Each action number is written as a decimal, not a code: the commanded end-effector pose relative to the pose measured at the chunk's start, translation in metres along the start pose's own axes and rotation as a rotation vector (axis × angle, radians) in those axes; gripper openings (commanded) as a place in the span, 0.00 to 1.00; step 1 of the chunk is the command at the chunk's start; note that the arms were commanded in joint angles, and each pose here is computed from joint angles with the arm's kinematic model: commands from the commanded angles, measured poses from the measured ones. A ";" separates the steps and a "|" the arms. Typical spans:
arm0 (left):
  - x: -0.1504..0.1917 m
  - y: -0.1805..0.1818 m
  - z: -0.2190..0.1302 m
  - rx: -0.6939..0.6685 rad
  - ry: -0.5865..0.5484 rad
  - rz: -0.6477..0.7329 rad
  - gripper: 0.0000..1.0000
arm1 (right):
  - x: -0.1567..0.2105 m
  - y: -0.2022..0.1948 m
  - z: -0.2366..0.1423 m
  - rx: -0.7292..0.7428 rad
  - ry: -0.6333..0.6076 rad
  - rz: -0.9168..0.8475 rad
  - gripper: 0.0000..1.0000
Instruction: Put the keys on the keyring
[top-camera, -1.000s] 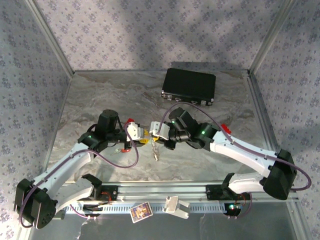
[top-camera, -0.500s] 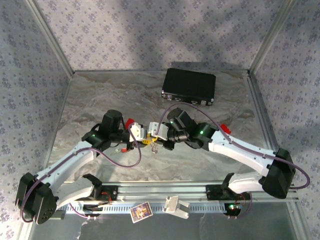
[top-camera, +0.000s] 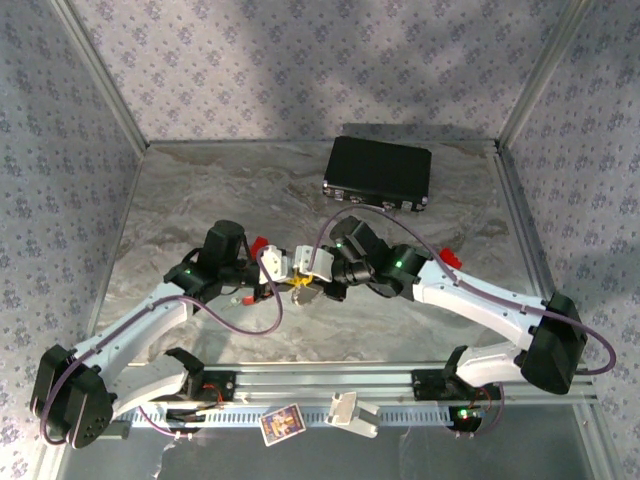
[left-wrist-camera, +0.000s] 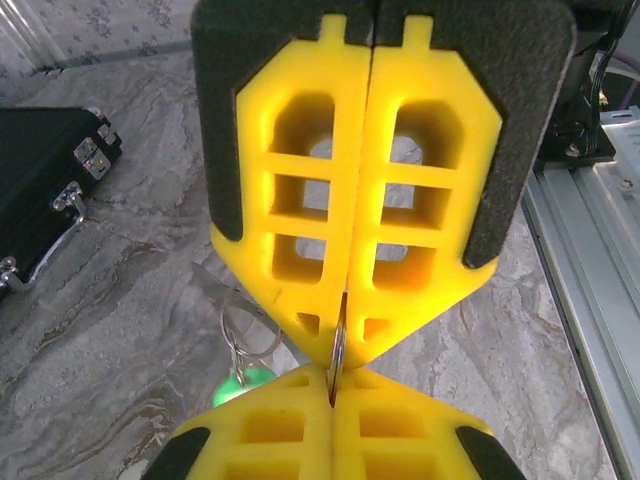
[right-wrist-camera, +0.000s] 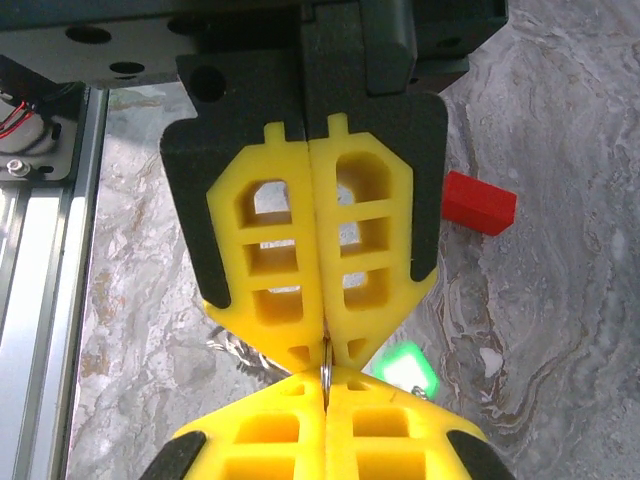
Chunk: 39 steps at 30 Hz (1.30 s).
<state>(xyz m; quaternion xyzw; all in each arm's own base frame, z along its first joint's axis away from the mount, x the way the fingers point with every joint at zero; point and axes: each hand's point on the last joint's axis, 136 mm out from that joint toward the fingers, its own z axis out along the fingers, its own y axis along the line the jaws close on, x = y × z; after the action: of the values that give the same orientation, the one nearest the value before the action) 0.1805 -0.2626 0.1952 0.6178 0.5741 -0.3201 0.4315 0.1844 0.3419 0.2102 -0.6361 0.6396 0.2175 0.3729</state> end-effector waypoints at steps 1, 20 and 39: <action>-0.011 -0.002 -0.003 -0.002 -0.045 0.049 0.00 | -0.017 -0.003 -0.010 0.003 -0.064 0.020 0.08; -0.006 -0.005 -0.001 -0.008 -0.030 0.062 0.00 | -0.001 -0.012 -0.013 0.047 -0.175 0.043 0.34; -0.010 -0.004 -0.002 -0.011 -0.040 0.050 0.00 | -0.005 0.000 0.000 -0.022 -0.155 0.006 0.00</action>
<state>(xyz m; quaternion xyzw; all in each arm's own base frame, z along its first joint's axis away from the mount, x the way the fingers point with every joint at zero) 0.1793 -0.2605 0.1880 0.6183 0.5780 -0.3061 0.4357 0.1865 0.3360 0.1986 -0.6128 0.6258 0.2618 0.4055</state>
